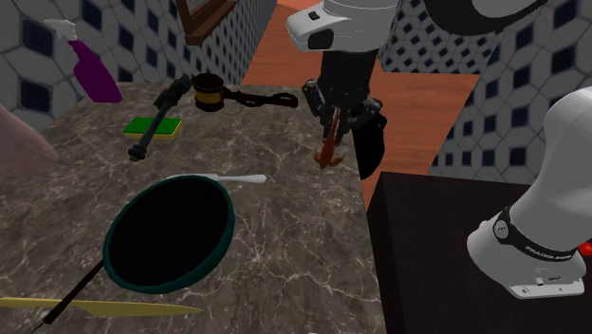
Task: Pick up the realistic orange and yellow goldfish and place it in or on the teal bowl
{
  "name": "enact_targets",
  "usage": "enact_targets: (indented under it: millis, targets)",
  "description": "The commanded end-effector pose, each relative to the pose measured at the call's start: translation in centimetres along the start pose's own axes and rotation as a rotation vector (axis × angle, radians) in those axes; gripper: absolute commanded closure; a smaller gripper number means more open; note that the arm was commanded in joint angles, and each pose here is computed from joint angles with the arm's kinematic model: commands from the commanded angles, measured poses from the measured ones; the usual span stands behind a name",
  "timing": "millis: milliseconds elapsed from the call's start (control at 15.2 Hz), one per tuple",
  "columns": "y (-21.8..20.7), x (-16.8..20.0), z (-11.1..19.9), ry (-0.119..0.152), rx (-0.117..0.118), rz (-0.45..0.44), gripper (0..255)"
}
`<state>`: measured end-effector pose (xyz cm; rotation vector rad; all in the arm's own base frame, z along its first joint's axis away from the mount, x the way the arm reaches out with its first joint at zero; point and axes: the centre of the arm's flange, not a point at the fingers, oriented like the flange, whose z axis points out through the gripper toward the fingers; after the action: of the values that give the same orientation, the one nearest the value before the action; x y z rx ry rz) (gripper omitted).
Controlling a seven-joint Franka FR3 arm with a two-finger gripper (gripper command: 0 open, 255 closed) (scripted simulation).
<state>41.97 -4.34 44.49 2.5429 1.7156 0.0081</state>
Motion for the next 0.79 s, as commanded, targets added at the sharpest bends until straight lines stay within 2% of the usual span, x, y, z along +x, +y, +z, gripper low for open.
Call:
enact_targets:
  millis: [0, 726]
  targets:
    - [0.0, -0.1, -1.1, 0.0, 0.001, 0.0, 255]
    - [0.4, -0.3, -6.5, 0.0, 0.001, 0.0, 255]
